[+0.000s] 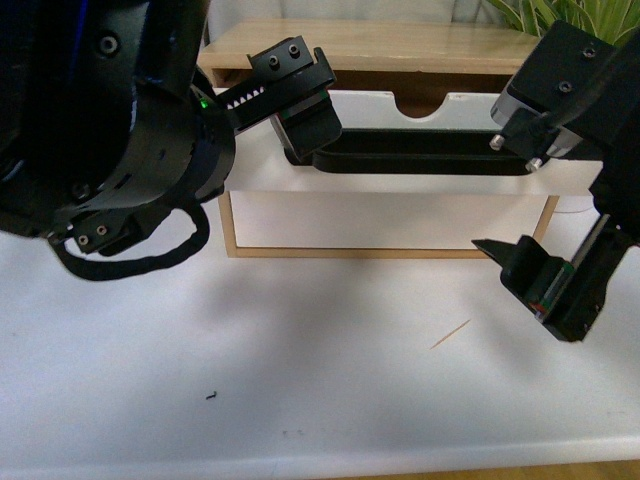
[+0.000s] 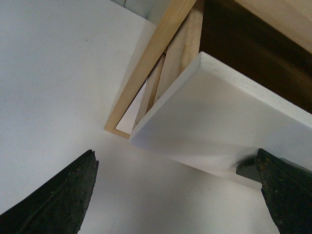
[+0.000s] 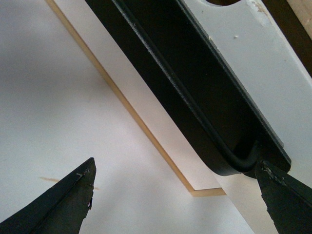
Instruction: Close drawer sideways
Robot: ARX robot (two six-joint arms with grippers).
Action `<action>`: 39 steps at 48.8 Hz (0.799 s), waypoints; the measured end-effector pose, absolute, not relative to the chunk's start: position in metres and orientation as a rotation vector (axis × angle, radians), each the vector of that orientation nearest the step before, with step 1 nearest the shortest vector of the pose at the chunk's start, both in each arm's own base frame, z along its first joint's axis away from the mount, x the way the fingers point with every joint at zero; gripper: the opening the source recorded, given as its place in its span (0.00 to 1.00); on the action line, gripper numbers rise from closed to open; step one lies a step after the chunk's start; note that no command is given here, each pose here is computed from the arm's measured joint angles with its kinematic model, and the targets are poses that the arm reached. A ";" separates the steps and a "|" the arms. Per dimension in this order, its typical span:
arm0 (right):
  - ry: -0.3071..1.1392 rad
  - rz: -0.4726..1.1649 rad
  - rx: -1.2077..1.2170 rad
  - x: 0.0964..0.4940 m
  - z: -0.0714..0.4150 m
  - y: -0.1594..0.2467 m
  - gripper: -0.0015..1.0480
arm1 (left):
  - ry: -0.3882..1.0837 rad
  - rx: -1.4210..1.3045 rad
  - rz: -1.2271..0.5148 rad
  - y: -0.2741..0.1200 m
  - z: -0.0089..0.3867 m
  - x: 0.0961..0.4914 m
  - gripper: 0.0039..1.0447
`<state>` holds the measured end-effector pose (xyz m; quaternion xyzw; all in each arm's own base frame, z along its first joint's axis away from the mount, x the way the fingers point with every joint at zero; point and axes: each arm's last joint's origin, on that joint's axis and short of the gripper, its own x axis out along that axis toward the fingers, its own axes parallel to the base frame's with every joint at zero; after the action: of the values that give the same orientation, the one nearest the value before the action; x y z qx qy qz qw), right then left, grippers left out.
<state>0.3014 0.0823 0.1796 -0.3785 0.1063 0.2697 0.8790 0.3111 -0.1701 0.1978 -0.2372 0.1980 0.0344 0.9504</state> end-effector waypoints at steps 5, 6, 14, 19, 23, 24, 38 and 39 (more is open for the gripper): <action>0.220 0.527 -0.791 0.319 0.180 0.082 0.91 | 0.410 -0.486 0.065 -0.174 0.199 0.328 0.95; 0.221 0.520 -0.792 0.322 0.180 0.082 0.91 | 0.410 -0.489 0.064 -0.174 0.199 0.332 0.95; 0.230 0.475 -0.782 0.349 0.179 0.080 0.91 | 0.416 -0.501 0.053 -0.175 0.202 0.357 0.95; 0.234 0.446 -0.775 0.364 0.179 0.077 0.91 | 0.415 -0.500 0.055 -0.175 0.203 0.367 0.95; 0.235 0.424 -0.771 0.373 0.179 0.075 0.91 | 0.421 -0.495 0.050 -0.175 0.203 0.370 0.95; 0.235 0.418 -0.770 0.375 0.180 0.075 0.91 | 0.422 -0.495 0.049 -0.175 0.203 0.371 0.95; 0.248 0.410 -0.749 0.386 0.176 0.074 0.91 | 0.427 -0.486 0.057 -0.173 0.203 0.376 0.94; 0.249 0.411 -0.748 0.385 0.176 0.074 0.91 | 0.427 -0.486 0.059 -0.173 0.203 0.376 0.94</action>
<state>0.3855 0.0735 0.1761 -0.3618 0.1204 0.1986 0.9029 0.3764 -0.1730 0.2028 -0.2387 0.2096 0.0289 0.9478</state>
